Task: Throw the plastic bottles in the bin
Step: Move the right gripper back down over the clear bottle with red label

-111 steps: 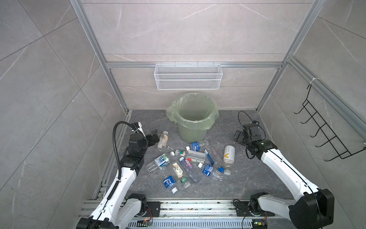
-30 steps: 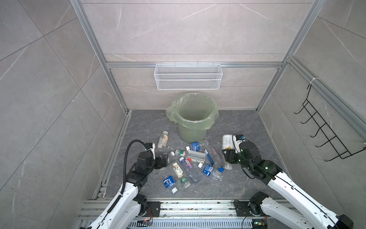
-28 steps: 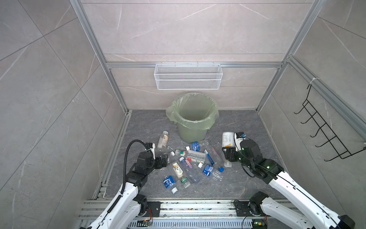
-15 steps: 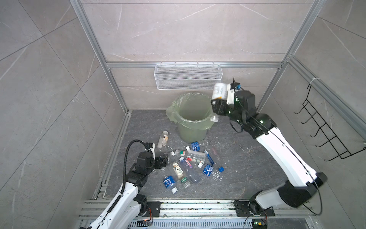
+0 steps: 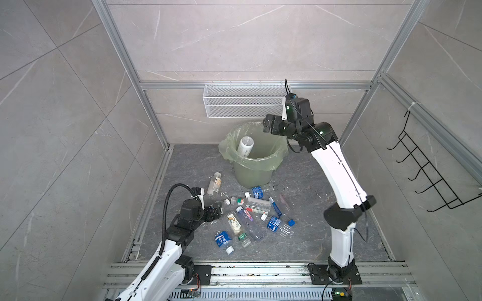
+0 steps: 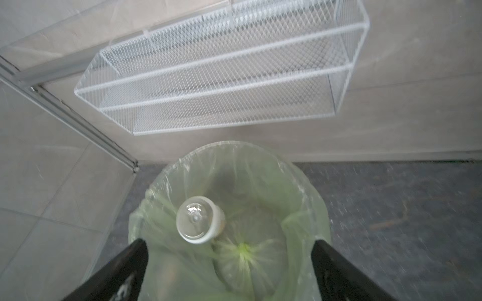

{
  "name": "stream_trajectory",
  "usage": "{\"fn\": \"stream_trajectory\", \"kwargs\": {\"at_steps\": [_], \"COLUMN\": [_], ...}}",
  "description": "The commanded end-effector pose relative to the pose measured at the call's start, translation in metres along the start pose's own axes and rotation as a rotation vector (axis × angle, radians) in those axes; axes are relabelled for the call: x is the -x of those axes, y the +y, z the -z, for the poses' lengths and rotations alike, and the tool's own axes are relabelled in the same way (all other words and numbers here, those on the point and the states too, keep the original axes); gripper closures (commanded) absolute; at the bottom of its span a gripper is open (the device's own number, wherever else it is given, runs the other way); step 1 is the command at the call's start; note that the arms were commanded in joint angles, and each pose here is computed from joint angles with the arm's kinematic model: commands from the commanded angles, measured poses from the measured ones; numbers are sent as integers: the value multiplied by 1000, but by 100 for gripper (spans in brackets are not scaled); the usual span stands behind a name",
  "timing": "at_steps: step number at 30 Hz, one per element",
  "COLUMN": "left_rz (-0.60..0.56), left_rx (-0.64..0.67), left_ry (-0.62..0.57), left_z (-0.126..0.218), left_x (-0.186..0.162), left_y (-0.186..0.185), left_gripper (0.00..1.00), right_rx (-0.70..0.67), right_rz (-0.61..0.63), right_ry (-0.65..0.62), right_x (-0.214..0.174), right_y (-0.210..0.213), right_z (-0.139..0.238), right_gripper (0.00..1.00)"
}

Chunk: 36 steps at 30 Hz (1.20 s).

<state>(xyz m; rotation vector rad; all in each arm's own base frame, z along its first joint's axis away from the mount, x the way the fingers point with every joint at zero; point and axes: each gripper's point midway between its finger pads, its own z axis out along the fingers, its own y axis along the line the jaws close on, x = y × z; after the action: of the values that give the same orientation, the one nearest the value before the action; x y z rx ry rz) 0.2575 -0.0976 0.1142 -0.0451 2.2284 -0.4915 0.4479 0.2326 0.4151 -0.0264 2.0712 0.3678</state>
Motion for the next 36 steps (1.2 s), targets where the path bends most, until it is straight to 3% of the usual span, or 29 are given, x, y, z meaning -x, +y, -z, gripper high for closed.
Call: {"fn": "stream_trajectory", "kwargs": {"at_steps": [1,8,17,25,36], "left_rz": [-14,-67,-93,-177,-225], "left_rx": [-31,-150,-84,-53,-63], "left_ry": [-46,-83,-94,-58,-6], "left_z": [3,11,9,8,6], "left_x": [8,9,13,13,18], "left_y": [-6,-25,-19,-36,-62], "left_gripper": [0,0,0,0,3], "right_rx": [81,15,-12,-70,-28], "right_rz": [13,81,114,117,137], "right_ry": [-168,-87,33,174,337], "right_x": [25,-20,-104,-189,-262], "right_y": [4,-24,-57,-95,-107], "right_z": [49,64,67,67,69], "right_gripper": [1,1,1,1,6]}}
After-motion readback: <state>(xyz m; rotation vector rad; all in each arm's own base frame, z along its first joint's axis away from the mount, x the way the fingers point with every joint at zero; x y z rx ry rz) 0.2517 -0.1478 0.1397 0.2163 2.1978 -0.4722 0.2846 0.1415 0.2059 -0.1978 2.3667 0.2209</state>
